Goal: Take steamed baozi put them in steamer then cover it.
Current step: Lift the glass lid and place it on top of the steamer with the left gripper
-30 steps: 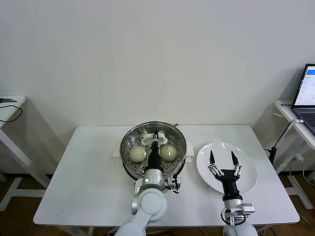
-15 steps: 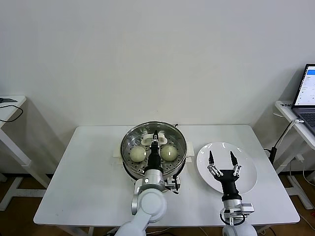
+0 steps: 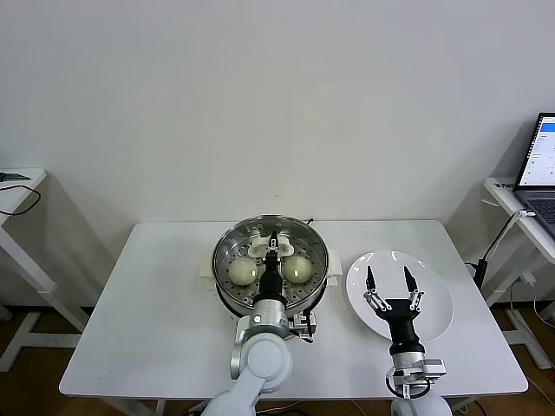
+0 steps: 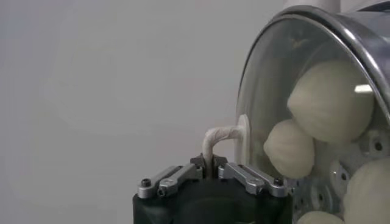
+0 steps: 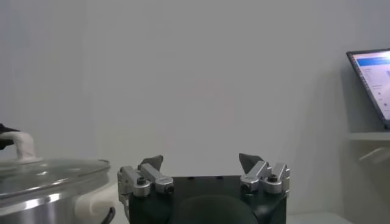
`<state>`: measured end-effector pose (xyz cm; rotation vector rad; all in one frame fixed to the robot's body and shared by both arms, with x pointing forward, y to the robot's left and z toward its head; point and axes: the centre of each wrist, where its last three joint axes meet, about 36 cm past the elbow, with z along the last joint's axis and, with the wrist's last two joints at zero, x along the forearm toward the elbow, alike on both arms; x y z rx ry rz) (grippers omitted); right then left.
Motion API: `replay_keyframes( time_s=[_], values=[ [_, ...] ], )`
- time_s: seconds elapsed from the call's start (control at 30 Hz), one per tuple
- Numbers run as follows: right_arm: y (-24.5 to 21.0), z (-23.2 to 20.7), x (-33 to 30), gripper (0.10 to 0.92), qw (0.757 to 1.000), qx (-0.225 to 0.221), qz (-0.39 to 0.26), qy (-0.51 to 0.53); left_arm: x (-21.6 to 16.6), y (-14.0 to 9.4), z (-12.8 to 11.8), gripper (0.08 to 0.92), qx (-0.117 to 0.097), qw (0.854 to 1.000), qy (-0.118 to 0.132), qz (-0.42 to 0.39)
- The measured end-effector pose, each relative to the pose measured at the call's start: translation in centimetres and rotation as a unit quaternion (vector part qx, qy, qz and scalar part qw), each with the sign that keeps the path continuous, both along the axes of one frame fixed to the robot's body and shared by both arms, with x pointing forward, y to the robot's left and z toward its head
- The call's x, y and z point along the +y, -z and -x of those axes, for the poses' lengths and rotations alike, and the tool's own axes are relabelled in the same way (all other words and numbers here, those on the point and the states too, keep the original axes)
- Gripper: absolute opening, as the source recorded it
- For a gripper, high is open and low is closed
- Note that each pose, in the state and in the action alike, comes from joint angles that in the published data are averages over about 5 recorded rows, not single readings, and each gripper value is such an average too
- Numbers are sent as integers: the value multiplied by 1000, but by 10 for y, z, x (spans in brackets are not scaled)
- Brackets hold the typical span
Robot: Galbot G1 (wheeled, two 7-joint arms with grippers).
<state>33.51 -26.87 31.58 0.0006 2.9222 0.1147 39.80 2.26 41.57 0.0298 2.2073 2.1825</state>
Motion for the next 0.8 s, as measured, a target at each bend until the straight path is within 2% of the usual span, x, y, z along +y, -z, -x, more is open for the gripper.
replay_keyframes(
  time_s=[0.27, 0.37, 0.8],
  values=[
    [0, 0, 1, 823, 1000, 0, 2, -2, 2, 0, 1, 188, 3, 1000, 2, 1],
    [0, -1, 0, 823, 1000, -1, 3, -3, 3, -1, 3, 226, 2, 1000, 5, 1],
    [2, -4, -3, 823, 1000, 0, 6, -4, 24, -7, 27, 595, -8, 1000, 15, 5]
  ],
)
